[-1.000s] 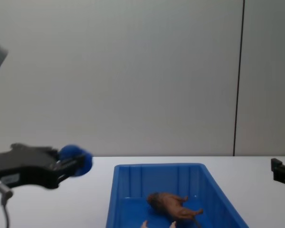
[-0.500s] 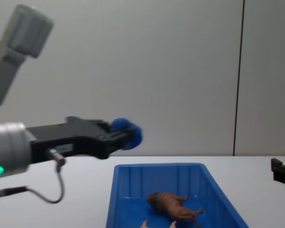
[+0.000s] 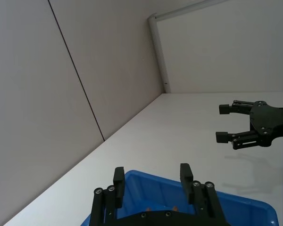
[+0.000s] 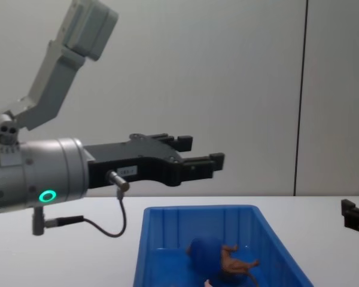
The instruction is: Pick up the two dolls from the table and place them into the box.
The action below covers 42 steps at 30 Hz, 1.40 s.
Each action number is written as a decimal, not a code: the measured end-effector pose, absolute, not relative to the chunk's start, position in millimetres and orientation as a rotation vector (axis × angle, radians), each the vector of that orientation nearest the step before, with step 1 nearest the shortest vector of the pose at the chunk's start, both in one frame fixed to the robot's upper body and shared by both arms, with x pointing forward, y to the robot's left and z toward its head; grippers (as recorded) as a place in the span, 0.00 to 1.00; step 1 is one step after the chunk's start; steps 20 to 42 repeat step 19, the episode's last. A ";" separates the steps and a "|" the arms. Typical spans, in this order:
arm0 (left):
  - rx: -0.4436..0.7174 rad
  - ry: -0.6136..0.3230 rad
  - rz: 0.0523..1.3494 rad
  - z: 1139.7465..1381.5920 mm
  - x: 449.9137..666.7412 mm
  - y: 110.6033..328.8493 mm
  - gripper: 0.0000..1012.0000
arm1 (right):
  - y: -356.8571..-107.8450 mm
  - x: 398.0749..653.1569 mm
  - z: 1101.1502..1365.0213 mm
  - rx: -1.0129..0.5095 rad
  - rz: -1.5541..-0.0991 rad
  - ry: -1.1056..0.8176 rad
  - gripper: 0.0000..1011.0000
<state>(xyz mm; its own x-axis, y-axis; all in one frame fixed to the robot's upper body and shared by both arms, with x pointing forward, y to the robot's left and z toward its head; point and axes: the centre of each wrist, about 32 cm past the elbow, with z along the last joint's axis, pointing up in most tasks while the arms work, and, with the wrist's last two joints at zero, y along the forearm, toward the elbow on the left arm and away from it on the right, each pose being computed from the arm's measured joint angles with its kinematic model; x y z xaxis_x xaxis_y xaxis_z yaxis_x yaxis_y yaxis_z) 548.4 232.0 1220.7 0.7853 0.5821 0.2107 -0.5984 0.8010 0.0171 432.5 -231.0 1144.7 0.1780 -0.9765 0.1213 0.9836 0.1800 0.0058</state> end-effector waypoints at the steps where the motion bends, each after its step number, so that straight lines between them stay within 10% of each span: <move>1: 0.084 -0.200 0.634 1220.9 549.2 231.2 0.74 | -231.0 432.5 1144.7 -0.080 -1.388 -0.105 0.99; 11: 0.080 -0.204 0.608 1223.3 555.5 224.5 0.99 | -231.0 432.5 1144.7 -0.080 -1.388 -0.105 0.99; 42: 0.078 -0.206 0.598 1224.5 558.0 221.7 0.99 | -231.0 432.5 1144.7 -0.080 -1.388 -0.105 0.99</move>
